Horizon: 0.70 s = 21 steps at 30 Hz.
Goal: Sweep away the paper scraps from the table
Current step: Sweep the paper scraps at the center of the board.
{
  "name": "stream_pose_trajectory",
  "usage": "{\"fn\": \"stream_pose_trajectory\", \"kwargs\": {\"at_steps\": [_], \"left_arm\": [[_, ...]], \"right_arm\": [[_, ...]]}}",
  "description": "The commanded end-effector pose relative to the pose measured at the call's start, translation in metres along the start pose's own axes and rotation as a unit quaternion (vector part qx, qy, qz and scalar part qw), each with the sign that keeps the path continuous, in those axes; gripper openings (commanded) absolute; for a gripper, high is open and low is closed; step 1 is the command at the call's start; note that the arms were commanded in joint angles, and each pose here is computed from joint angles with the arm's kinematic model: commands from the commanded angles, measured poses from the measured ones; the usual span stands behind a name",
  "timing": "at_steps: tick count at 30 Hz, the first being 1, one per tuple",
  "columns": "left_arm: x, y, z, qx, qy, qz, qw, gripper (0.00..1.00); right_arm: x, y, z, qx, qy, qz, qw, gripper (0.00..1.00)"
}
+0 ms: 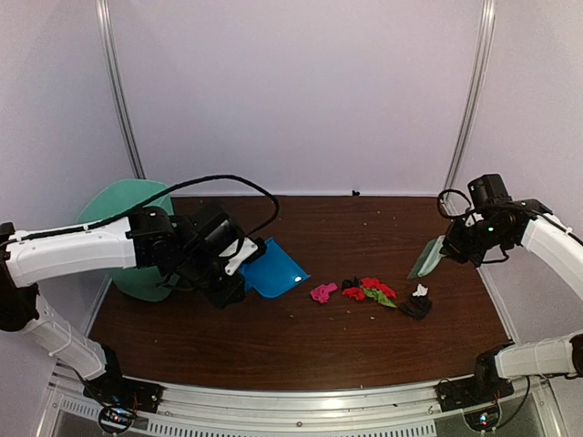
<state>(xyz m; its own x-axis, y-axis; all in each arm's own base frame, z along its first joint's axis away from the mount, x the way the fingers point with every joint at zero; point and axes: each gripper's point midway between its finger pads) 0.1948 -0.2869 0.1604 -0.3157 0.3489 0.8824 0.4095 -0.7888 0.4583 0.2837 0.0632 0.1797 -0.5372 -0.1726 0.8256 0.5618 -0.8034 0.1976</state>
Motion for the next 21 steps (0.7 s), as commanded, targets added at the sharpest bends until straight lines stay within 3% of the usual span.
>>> {"fn": "stream_pose_trajectory", "kwargs": {"at_steps": [1, 21], "left_arm": [[-0.011, -0.001, -0.003, -0.041, -0.004, 0.004, 0.999, 0.0], [-0.06, -0.038, -0.015, -0.104, -0.041, 0.117, 0.987, 0.0]], "right_arm": [[0.003, 0.008, 0.022, 0.093, 0.009, -0.016, 0.995, 0.0], [-0.045, -0.032, 0.041, 0.287, -0.091, 0.028, 0.953, 0.0]]}}
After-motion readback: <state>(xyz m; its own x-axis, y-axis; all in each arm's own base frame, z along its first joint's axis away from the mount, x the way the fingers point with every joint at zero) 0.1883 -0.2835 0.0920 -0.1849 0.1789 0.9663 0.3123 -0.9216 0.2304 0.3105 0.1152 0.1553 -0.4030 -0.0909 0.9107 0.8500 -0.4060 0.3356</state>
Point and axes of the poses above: each gripper's point midway between its finger pads, its own x axis back along the fingers, its own z axis along the line the jaws close on, y = z × x, and after that the axes turned 15 degrees about -x, right-handed
